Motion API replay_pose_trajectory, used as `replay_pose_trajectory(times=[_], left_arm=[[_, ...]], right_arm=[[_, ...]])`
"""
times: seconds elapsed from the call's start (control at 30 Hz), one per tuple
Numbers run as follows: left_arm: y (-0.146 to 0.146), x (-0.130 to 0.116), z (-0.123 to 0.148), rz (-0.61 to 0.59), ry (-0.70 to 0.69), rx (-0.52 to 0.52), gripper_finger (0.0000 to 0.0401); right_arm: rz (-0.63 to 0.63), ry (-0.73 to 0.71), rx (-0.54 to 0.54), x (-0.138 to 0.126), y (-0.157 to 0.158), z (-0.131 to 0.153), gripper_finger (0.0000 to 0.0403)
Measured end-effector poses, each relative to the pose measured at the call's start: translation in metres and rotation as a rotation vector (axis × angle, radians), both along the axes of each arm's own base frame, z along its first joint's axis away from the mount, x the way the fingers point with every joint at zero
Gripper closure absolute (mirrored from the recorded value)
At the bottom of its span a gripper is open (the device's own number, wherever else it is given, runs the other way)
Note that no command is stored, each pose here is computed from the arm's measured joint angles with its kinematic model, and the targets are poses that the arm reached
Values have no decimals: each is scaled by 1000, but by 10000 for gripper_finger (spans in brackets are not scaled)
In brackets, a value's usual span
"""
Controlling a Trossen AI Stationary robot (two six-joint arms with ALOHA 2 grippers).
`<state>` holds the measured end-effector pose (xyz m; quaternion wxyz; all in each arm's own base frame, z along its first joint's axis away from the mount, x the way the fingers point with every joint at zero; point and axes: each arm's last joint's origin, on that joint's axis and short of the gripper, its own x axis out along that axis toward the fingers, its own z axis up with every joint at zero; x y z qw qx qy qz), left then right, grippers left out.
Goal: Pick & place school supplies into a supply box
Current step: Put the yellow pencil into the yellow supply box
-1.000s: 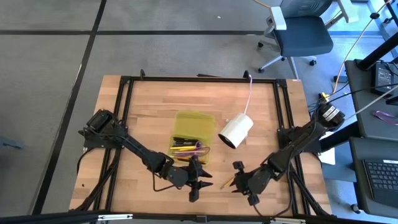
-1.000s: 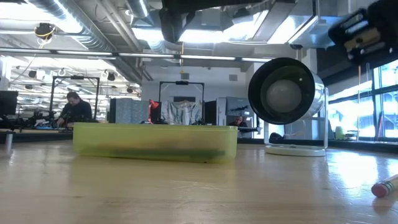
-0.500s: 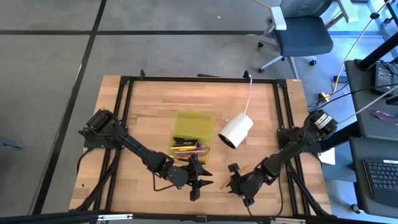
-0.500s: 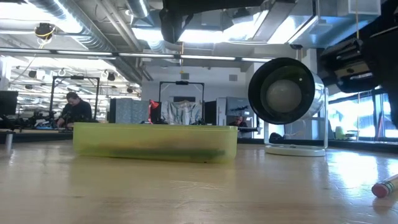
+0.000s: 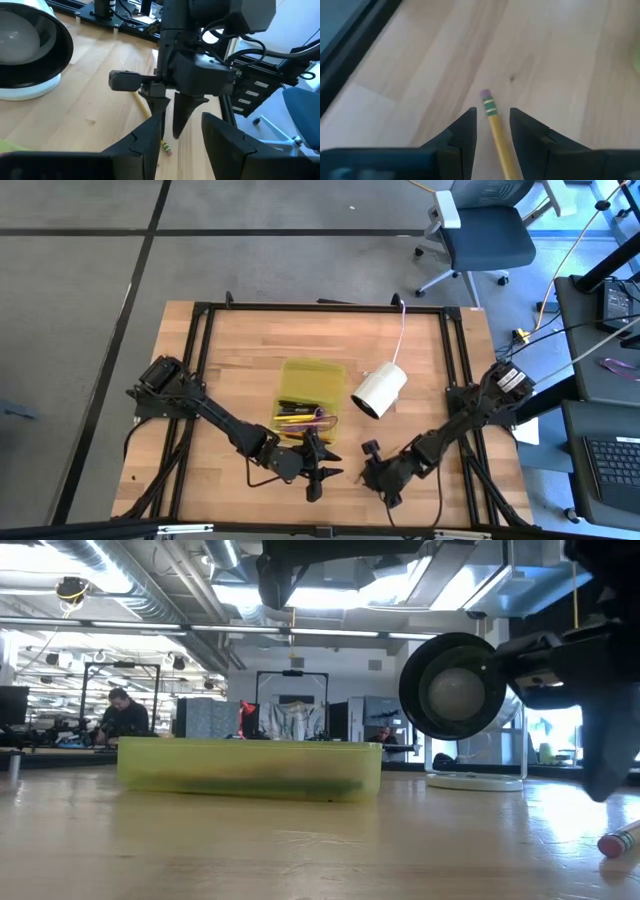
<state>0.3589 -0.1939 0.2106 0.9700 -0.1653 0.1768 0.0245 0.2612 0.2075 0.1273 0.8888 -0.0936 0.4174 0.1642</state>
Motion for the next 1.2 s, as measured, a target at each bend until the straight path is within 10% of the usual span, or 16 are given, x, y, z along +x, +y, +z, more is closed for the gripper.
replay_pose_trajectory(times=[1.2], left_arm=[[1, 0, -1, 23, 8, 19, 268]], right_arm=[[98, -43, -31, 12, 4, -21, 282]])
